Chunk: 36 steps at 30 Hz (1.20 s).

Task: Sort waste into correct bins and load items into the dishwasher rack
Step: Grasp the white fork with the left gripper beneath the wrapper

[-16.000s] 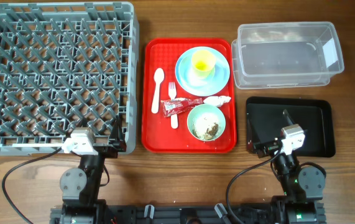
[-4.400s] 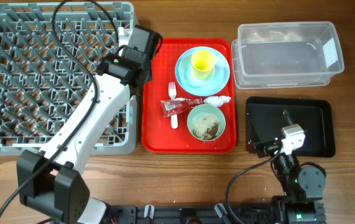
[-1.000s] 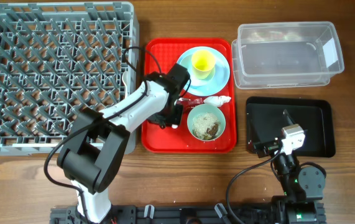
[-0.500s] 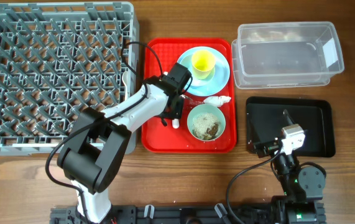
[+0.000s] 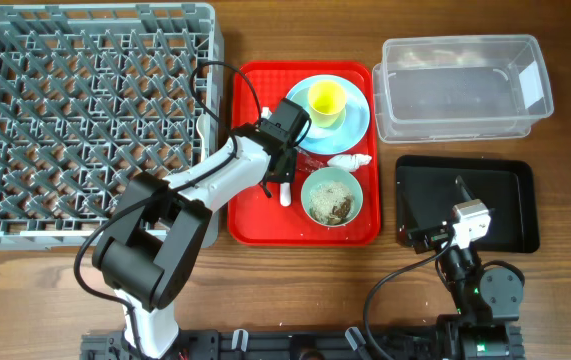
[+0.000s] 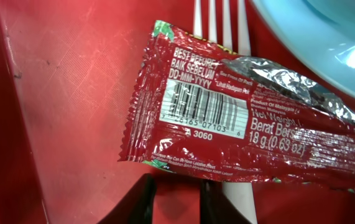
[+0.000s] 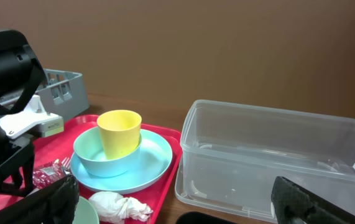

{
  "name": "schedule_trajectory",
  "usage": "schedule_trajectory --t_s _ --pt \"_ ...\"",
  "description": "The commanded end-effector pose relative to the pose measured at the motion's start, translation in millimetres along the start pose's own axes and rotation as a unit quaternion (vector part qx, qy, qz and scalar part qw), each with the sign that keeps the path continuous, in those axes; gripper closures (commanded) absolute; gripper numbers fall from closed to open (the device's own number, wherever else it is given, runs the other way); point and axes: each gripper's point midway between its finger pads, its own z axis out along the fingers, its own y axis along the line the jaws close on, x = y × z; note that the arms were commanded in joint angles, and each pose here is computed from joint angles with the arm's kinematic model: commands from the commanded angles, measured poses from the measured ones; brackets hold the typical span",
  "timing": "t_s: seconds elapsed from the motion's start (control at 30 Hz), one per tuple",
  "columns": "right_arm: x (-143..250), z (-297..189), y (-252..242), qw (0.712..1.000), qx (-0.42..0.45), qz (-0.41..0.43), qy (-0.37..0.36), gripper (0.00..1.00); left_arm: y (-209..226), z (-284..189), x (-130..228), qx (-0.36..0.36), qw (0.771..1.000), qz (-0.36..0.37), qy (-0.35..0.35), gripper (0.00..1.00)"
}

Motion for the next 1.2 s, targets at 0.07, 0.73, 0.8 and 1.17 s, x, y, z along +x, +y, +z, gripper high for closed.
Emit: schedule_trajectory --t_s 0.07,0.73,0.8,1.17 --pt "-1 0 -3 1.0 0.007 0.003 -0.002 0.0 12 6 7 -0.025 1.0 -0.007 0.01 0.8" --pt "-1 0 -3 1.0 0.007 0.003 -0.003 0.0 8 -16 6 0.05 0.991 -0.12 0.039 0.96" --pt "-1 0 -3 1.0 0.007 0.003 -0.002 0.0 -2 -21 5 0.068 0.99 -0.115 0.035 0.94" --pt "-1 0 -3 1.0 0.007 0.003 -0.002 0.0 -32 -26 4 0.108 0.99 -0.091 0.026 0.66"
